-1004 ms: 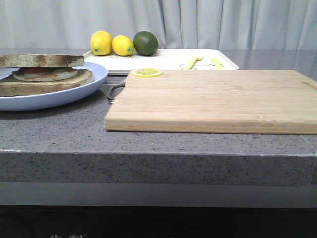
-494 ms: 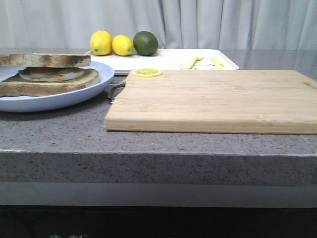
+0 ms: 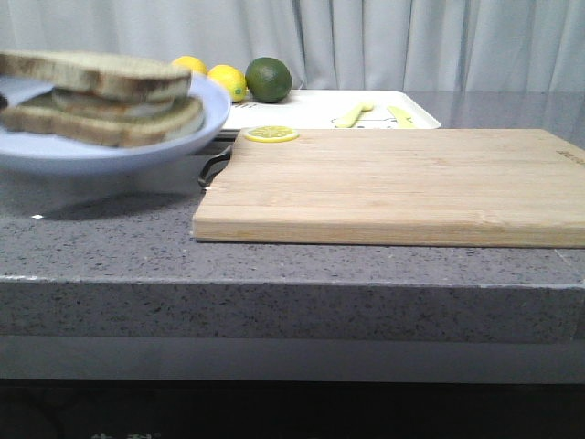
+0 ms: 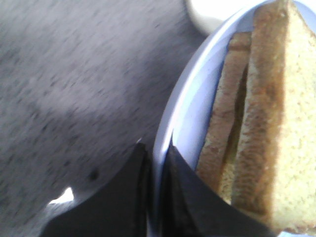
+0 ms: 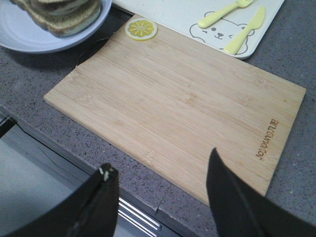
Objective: Place bread and move sandwich to tray
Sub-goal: 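Lift the plate with the left gripper and carry it onto the white tray, then lower the plate onto the tray and release with the left gripper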
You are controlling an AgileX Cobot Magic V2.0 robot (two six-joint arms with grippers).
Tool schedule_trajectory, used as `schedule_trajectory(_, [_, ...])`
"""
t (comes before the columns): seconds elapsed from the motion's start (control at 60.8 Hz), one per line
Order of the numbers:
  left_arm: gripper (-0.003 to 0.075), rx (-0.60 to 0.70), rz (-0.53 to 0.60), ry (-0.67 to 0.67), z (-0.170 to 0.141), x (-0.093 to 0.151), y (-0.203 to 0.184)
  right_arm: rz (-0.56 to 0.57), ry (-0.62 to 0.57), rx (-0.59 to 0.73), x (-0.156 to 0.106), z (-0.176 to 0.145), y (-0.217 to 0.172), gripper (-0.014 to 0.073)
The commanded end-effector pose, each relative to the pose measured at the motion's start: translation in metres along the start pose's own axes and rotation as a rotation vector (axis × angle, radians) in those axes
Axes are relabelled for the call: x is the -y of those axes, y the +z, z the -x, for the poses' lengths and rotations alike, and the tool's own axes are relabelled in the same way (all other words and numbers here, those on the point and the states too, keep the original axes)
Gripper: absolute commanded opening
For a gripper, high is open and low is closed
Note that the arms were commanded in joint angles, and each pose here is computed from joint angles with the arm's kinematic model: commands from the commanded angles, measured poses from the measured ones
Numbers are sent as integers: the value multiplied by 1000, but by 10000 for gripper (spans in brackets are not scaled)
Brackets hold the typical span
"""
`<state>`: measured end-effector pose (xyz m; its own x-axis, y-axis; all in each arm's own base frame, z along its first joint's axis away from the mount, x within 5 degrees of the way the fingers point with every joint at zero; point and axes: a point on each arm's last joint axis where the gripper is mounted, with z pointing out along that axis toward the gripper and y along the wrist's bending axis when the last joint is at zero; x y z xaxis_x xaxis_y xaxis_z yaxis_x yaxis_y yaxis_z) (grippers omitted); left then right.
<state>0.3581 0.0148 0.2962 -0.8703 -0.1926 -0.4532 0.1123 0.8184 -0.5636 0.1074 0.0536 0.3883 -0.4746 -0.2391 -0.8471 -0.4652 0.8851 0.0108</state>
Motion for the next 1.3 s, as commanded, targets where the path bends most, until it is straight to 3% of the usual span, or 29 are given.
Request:
schedule_trajectory(0.0, [-18,126,-100,27,17,35,-20,-3,3,89,0,11,-6,422])
schedule_trajectory(0.165, [-18,166,-134,62,36,54,-11,-3,3,89,0,11,-6,422])
schedule_trajectory(0.444, [-18,137,-201,5,79,70,26,-3,3,89,0,11,-6,422])
schedule_trajectory(0.79, [-11,159,-224,-162,121,53,69,-3,3,89,0,11,-6,422])
schedule_trajectory(0.905, [59,151,-226,-192,123,47,78,-3,3,89,0,11,-6,422])
schedule_trajectory(1.119, [264,136,-232,-195,122,48,82,-3,3,89,0,11,-6,422])
schedule_trajectory(1.284, [307,137,-233,-164,122,54,73,-3,3,89,0,11,-6,422])
